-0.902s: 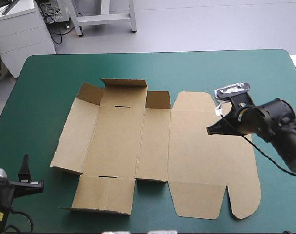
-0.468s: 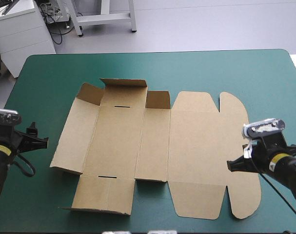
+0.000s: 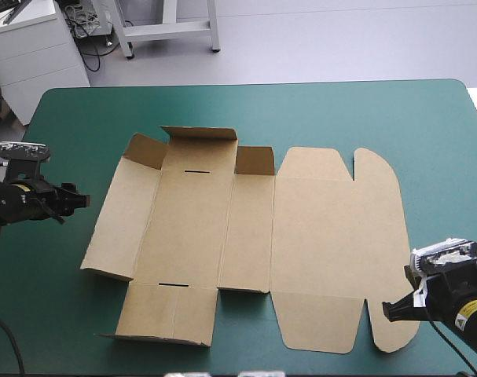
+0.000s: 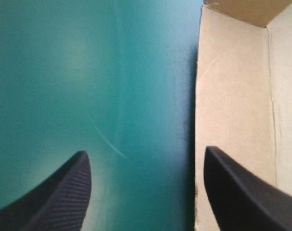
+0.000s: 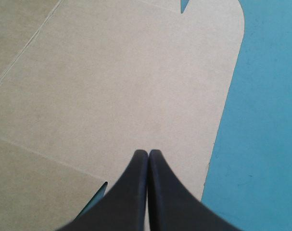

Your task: Fold the box

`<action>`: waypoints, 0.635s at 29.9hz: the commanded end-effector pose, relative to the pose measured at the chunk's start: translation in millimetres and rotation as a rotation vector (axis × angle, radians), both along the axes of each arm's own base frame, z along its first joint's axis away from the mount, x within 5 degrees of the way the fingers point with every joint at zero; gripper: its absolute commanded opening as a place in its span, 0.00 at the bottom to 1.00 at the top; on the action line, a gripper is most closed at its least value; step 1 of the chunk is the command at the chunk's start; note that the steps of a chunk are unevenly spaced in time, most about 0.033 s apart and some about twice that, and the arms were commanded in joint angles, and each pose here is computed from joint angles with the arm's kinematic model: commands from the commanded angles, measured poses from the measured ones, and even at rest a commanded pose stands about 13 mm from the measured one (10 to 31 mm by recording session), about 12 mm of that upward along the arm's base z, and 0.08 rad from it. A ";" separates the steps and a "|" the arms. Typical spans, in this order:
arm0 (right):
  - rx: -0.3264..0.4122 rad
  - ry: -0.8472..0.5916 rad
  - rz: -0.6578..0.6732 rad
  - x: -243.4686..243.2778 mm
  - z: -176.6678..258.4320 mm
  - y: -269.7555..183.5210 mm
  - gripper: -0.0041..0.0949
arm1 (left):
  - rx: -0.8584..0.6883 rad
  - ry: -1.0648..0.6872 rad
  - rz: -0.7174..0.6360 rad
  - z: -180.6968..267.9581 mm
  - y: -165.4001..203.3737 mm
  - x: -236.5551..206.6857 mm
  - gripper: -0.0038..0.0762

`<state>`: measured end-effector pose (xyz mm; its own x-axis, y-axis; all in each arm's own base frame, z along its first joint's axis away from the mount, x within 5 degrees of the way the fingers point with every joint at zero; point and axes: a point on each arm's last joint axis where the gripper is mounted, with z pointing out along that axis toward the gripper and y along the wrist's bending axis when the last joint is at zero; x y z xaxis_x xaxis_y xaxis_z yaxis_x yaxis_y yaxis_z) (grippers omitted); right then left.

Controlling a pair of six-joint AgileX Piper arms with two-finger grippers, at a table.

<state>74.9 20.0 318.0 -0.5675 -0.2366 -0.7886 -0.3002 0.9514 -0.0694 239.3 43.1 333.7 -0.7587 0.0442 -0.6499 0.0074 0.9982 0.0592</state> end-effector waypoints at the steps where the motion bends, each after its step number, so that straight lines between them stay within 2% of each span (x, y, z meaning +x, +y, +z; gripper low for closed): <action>1: 0.014 -0.081 0.008 1.6 10.6 0.3 0.02 | -0.135 -0.003 -0.054 1.1 9.5 14.3 0.64; 9: 0.030 -0.128 0.014 3.7 14.5 1.6 0.02 | -0.389 0.273 -0.173 -38.8 15.2 45.0 0.64; 14: 0.021 -0.130 0.020 3.7 14.4 1.5 0.02 | -0.423 0.442 -0.107 -67.7 22.2 50.7 0.64; 19: 0.019 -0.127 0.020 3.5 14.1 1.4 0.02 | -0.496 0.482 -0.113 -73.9 18.4 52.5 0.64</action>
<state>75.0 20.3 320.6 -0.5264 -0.2401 -0.8156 -0.3094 0.9476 -0.0792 292.8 66.1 240.4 -0.9853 -0.0439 -0.1649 0.0251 0.9186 -0.3943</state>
